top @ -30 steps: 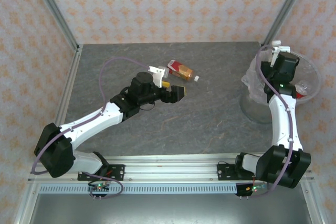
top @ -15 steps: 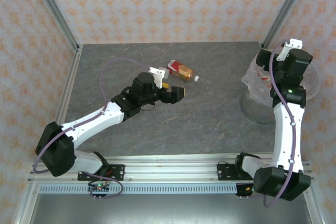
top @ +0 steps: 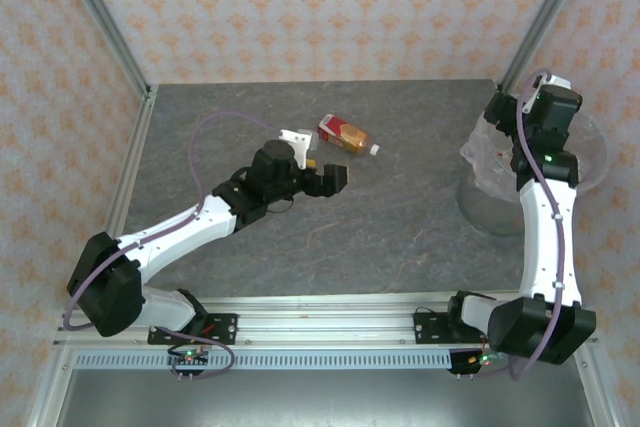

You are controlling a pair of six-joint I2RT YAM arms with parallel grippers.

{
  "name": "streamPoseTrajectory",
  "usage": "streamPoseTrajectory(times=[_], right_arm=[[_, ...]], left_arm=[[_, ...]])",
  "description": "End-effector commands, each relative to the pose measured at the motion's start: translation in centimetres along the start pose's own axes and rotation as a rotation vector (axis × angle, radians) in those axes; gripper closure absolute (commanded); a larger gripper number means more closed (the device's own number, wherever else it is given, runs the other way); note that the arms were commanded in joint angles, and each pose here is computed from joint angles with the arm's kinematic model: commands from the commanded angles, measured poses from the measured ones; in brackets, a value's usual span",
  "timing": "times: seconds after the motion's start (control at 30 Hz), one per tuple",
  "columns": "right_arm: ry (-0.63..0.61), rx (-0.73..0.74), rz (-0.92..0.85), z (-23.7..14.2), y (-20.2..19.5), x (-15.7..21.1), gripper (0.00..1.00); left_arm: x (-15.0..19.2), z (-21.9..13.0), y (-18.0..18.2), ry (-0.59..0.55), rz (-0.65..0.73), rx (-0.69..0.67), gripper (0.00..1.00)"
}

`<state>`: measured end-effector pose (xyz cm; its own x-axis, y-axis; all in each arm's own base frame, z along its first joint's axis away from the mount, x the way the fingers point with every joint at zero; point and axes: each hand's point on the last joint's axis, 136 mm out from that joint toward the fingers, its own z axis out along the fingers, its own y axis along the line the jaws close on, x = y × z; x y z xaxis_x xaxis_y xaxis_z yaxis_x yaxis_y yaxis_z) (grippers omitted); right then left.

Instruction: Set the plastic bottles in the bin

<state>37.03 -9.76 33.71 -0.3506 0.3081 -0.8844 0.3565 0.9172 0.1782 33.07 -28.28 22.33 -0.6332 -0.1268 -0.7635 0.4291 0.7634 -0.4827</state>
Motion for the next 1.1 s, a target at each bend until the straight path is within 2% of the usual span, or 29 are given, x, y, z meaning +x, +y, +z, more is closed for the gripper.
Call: streamPoseTrajectory(times=[0.0, 0.17, 0.33, 0.5, 0.67, 0.93, 1.07], right_arm=[[0.078, 0.170, 0.019, 1.3, -2.9, 1.6, 0.26], [0.087, 0.135, 0.026, 1.1, -2.2, 1.2, 0.31], [0.059, 0.098, 0.038, -0.4, -1.5, 0.0, 0.34], [0.046, 0.011, 0.063, -2.3, 0.1, -1.3, 0.42], [0.102, -0.056, 0.078, -2.8, 0.7, -1.2, 0.46], [0.139, 0.064, 0.064, -0.1, -1.5, -1.1, 0.45], [0.158, 0.001, 0.058, -0.3, -0.4, -1.1, 0.33]], left_arm=[[-0.1, -1.0, 0.2, -0.018, -0.003, -0.029, 0.00], [0.0, -1.2, 0.4, -0.014, -0.007, -0.037, 0.00], [0.1, -1.0, 0.5, -0.013, -0.016, -0.040, 0.00], [0.2, -0.8, 0.5, -0.009, -0.018, -0.041, 0.00], [0.2, -0.7, 0.6, -0.008, -0.018, -0.047, 0.00], [0.5, -0.7, 1.1, -0.003, -0.015, -0.066, 0.00], [0.6, -0.8, 1.4, -0.007, -0.015, -0.079, 0.00]])
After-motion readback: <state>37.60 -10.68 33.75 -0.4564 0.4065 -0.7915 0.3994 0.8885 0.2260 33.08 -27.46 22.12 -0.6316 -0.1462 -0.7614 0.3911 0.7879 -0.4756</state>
